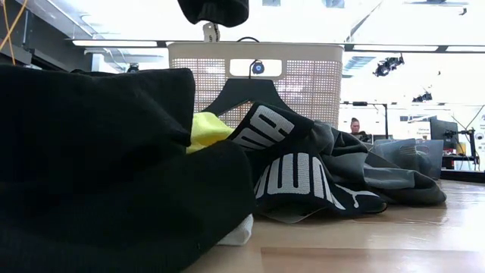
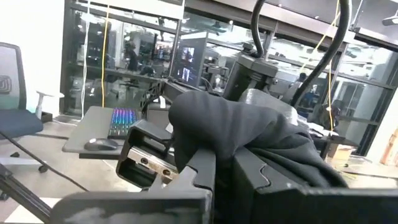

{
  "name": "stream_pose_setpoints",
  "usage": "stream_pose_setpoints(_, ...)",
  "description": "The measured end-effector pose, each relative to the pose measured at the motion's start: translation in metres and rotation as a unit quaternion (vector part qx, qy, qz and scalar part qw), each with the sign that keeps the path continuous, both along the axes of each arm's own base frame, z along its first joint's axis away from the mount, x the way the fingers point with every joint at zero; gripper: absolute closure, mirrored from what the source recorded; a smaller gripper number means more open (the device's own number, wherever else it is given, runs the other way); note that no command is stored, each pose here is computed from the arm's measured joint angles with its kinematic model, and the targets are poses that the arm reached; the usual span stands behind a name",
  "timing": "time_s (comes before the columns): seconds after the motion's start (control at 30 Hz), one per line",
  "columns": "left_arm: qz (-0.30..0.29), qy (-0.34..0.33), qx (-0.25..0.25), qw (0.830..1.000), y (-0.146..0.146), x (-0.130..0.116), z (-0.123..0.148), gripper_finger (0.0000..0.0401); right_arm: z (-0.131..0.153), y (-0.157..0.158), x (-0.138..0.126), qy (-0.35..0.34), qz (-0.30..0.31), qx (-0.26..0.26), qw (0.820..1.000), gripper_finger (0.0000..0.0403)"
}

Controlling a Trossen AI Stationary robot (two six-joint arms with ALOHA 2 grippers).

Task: Pick & Place Cloths
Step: Put the right black underwear into the wire basket

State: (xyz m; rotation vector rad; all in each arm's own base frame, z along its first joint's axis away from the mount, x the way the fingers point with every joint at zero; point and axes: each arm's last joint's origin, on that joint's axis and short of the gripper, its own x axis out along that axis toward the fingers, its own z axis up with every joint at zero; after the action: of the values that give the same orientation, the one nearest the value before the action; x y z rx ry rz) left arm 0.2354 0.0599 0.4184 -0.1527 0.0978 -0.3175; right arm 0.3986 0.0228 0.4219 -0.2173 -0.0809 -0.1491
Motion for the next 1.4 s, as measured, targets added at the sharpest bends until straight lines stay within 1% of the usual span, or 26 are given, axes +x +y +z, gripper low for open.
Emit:
stream_pose_setpoints(0.03, 0.0, 0.0, 0.003, 1.0, 0.0, 0.0, 0.0, 0.0386, 0.0, 0.0, 0.0, 0.0, 0.0, 0.0, 1.0, 0.0393)
stream_pose_setpoints(0.1, 0.0, -0.001, 0.005, 1.0, 0.0, 0.0, 0.0, 0.0386, 0.0, 0.0, 0.0, 0.0, -0.002, 0.001, 1.0, 0.0387)
stream_pose_setpoints(0.27, 0.001, 0.001, 0.005, 1.0, 0.0, 0.0, -0.001, 0.0394, -0.001, -0.001, 0.0, 0.004, -0.019, 0.011, 1.0, 0.0348)
stream_pose_setpoints(0.37, 0.001, 0.003, 0.004, 1.0, 0.0, 0.0, -0.001, 0.0394, 0.0, -0.001, -0.001, 0.004, -0.024, 0.039, 0.999, 0.0317)
stream_pose_setpoints(0.43, 0.002, 0.003, 0.004, 1.0, 0.0, -0.002, 0.0, 0.0394, 0.001, 0.0, -0.005, 0.007, -0.021, 0.048, 0.999, 0.0292)
stream_pose_setpoints(0.6, 0.002, -0.008, 0.008, 1.0, -0.003, -0.01, 0.005, 0.0396, 0.01, 0.004, -0.017, 0.016, -0.014, 0.062, 0.998, 0.0215)
stream_pose_setpoints(0.7, 0.026, -0.009, 0.016, 0.999, -0.005, -0.019, 0.009, 0.0396, 0.014, 0.006, -0.027, 0.034, -0.022, 0.064, 0.997, 0.0171)
stream_pose_setpoints(0.77, 0.059, -0.006, 0.032, 0.998, -0.006, -0.028, 0.011, 0.0396, 0.018, 0.007, -0.035, 0.041, -0.036, 0.064, 0.996, 0.015)
stream_pose_setpoints(0.83, 0.107, 0.004, 0.049, 0.993, -0.007, -0.038, 0.012, 0.0396, 0.02, 0.009, -0.042, 0.055, -0.05, 0.062, 0.995, 0.0137)
stream_pose_setpoints(0.97, 0.204, 0.015, 0.081, 0.976, -0.008, -0.061, 0.016, 0.0396, 0.018, 0.012, -0.05, 0.084, -0.061, 0.071, 0.992, 0.0127)
stream_pose_setpoints(1.07, 0.276, 0.032, 0.104, 0.955, -0.01, -0.079, 0.017, 0.0396, 0.015, 0.013, -0.05, 0.1, -0.064, 0.074, 0.99, 0.0129)
stream_pose_setpoints(1.2, 0.351, 0.075, 0.149, 0.921, -0.01, -0.097, 0.013, 0.0396, 0.012, 0.015, -0.051, 0.118, -0.064, 0.071, 0.988, 0.0131)
stream_pose_setpoints(1.3, 0.402, 0.12, 0.181, 0.889, -0.009, -0.105, 0.007, 0.0396, 0.009, 0.014, -0.051, 0.128, -0.068, 0.076, 0.986, 0.0131)
stream_pose_setpoints(1.4, 0.434, 0.166, 0.213, 0.86, -0.007, -0.109, 0.0, 0.0396, 0.007, 0.013, -0.051, 0.134, -0.081, 0.081, 0.984, 0.0132)
